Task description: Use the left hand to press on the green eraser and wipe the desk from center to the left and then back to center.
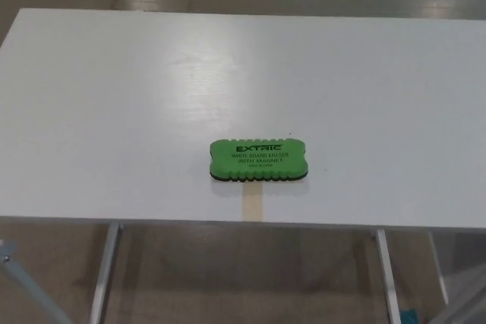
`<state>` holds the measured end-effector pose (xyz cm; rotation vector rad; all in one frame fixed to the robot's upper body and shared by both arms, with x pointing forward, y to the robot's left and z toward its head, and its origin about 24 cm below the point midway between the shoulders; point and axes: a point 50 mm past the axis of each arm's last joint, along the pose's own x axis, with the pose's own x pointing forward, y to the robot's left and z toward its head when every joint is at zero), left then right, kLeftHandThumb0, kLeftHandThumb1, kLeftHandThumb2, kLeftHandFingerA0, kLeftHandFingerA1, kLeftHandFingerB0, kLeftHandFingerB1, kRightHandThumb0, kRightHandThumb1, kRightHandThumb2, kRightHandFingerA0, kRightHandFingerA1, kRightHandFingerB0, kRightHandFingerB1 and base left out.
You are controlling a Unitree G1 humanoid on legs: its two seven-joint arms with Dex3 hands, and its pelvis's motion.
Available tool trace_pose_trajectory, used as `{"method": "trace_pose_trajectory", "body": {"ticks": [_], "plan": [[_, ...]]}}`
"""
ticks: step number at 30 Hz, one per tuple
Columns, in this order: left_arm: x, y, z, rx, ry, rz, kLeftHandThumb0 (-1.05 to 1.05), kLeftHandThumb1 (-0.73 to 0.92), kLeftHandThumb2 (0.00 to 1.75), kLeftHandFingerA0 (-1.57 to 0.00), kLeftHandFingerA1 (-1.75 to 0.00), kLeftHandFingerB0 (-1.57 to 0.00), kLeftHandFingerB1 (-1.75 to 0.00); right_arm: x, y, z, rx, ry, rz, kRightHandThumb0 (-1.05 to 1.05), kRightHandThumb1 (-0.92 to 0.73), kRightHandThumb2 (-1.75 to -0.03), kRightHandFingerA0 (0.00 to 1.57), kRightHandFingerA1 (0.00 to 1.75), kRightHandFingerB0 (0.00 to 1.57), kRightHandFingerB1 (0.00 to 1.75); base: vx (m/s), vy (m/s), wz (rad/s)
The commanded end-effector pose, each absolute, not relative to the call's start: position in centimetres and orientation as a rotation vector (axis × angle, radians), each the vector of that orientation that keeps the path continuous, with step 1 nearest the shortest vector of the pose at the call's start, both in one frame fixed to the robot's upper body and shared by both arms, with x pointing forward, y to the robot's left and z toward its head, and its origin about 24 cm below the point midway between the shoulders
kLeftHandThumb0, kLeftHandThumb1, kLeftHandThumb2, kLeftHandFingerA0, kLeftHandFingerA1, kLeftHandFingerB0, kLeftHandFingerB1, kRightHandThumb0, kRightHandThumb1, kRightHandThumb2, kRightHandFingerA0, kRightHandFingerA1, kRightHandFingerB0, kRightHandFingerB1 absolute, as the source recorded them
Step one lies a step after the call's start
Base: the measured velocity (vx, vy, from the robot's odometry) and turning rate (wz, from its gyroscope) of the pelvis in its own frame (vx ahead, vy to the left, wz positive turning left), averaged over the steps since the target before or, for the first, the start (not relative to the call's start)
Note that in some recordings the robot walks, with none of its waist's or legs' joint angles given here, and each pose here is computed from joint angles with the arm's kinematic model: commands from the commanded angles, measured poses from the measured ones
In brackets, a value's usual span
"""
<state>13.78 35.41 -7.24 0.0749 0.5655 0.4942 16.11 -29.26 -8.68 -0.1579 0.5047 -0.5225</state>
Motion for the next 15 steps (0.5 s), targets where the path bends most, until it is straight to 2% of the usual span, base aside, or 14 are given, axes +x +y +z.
{"method": "trace_pose_trajectory", "body": {"ticks": [1,8,11,12,15], "plan": [[13.3,35.7,-7.0,0.054,0.520,0.486,-0.32,0.65,0.60,-0.44,-0.40,-0.33,-0.32,15.6,-29.5,-8.6,-0.136,0.452,-0.568,-0.40,-0.74,-0.63,0.68,0.49,0.53,0.37,0.00,0.000,0.00],[13.6,35.6,-6.7,0.054,0.504,0.465,-0.32,0.65,0.60,-0.44,-0.40,-0.32,-0.32,15.8,-29.1,-8.5,-0.146,0.440,-0.563,-0.40,-0.74,-0.63,0.68,0.49,0.53,0.37,0.00,0.000,0.00],[14.3,34.6,-5.6,0.067,0.458,0.329,-0.34,0.62,0.58,-0.40,-0.39,-0.28,-0.30,16.2,-28.1,-8.2,-0.126,0.402,-0.526,-0.39,-0.74,-0.63,0.68,0.49,0.55,0.37,0.00,0.000,0.00],[14.5,34.1,-5.1,0.067,0.444,0.249,-0.41,0.55,0.68,-0.34,-0.43,-0.22,-0.35,16.1,-27.4,-8.2,-0.125,0.376,-0.497,-0.39,-0.75,-0.63,0.67,0.49,0.55,0.37,0.00,0.000,0.00],[14.6,33.2,-4.2,0.064,0.427,0.129,-0.41,0.55,0.68,-0.32,-0.43,-0.20,-0.34,15.9,-26.4,-8.1,-0.131,0.345,-0.455,-0.39,-0.75,-0.63,0.68,0.50,0.55,0.37,0.00,0.000,0.00]]}}
